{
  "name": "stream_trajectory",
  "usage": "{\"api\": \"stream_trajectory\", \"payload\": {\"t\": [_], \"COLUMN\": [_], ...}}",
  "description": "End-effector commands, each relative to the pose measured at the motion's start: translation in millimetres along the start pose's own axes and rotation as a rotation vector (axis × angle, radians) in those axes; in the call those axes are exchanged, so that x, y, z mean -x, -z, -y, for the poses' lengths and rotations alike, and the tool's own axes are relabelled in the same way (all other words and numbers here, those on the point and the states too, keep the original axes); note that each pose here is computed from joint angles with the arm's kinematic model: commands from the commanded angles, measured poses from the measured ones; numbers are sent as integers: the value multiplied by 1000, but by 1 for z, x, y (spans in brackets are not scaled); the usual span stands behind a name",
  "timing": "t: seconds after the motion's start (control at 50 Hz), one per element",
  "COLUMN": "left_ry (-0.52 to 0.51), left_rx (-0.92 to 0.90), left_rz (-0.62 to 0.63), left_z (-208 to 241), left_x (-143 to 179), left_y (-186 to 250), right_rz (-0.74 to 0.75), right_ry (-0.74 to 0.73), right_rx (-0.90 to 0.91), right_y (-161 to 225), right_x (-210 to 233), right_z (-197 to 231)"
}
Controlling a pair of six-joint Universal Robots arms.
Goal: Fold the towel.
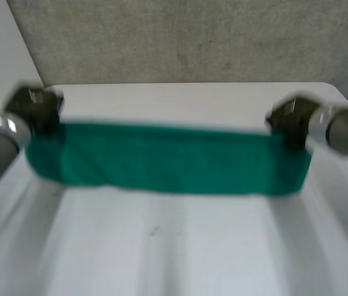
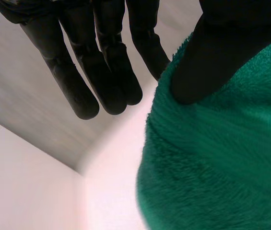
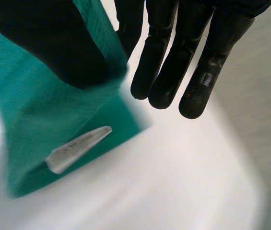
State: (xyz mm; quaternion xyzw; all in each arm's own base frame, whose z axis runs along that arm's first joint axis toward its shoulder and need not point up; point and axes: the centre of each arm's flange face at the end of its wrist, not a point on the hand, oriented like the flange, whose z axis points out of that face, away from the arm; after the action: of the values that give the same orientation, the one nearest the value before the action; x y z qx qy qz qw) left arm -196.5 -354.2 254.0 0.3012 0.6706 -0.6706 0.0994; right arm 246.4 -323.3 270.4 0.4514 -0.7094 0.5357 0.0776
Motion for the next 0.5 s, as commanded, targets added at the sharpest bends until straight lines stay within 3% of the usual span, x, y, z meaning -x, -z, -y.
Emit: {"api": "stream_trajectory", "payload": {"t": [0.02, 0.12, 0.18, 0.28, 0.3, 0.5], "left_ry": [21, 100, 145, 164, 172, 197], "left_rx": [-537, -677, -598, -433, -349, -55], "left_rz": [358, 464, 426, 325, 282, 125], "left_z": [123, 142, 121, 71, 45, -48], "left_x": [69, 91, 80, 46, 29, -35], "left_y": [-25, -18, -19, -19, -16, 8], "right_rz": [-478, -574, -527, -415, -368, -111], "right_ry": [-127, -118, -123, -128, -134, -180], "right_rx": [-585, -717, -664, -566, -527, -237], "right_y": [20, 42, 42, 24, 16, -34], "right_x": [-97, -109, -98, -66, -53, 28], "right_z": [105, 120, 105, 78, 65, -25]}}
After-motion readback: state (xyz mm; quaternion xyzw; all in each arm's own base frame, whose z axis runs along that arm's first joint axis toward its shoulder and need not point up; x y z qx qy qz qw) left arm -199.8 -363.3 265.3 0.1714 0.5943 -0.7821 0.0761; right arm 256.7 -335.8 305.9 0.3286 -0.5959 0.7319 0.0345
